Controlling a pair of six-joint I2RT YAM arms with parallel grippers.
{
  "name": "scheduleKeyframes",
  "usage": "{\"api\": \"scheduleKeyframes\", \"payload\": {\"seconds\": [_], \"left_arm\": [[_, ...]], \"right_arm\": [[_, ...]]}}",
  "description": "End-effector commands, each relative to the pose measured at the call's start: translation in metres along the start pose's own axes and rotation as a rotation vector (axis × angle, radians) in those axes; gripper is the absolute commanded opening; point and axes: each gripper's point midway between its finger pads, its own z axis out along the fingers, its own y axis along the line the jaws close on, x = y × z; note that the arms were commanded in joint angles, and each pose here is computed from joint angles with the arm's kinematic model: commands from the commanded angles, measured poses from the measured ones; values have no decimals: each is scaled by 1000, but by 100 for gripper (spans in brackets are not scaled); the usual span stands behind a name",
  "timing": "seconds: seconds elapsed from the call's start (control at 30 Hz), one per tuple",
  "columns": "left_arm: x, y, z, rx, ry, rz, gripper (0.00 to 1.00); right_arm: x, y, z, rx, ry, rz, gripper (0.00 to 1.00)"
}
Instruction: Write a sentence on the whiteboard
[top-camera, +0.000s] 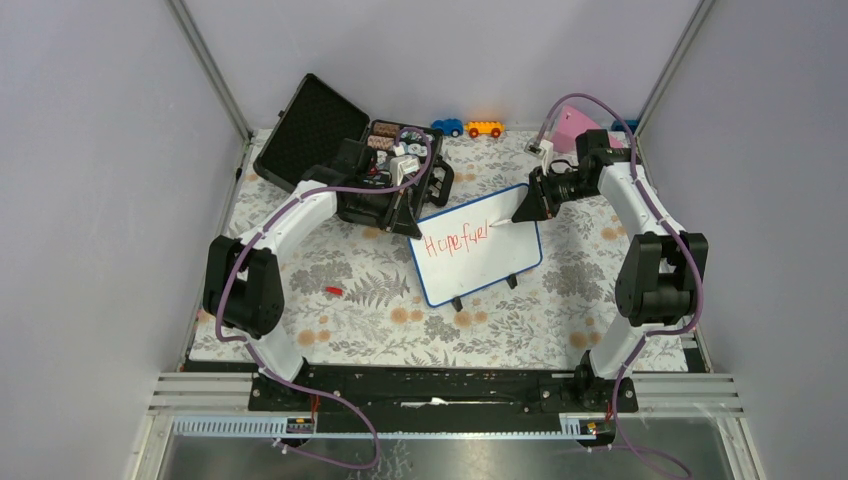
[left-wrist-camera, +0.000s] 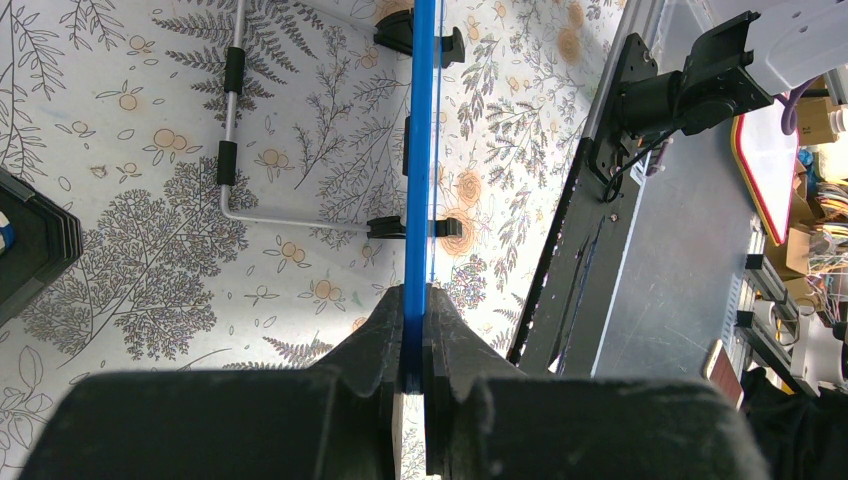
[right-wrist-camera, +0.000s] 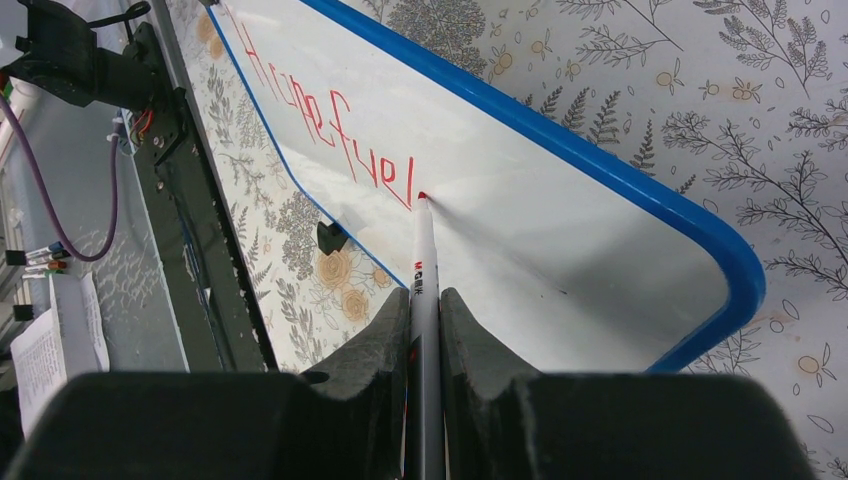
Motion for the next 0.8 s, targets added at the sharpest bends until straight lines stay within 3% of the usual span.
{"api": "scheduleKeyframes", "payload": {"seconds": [0.0, 0.77], "left_arm": [[-3, 0, 2, -12, 1, 52, 0], [-3, 0, 3, -9, 2, 50, 0]], "right_arm": [[-1, -2, 3, 2, 9, -45, 0], [12, -2, 2, 3, 61, -52, 0]]}}
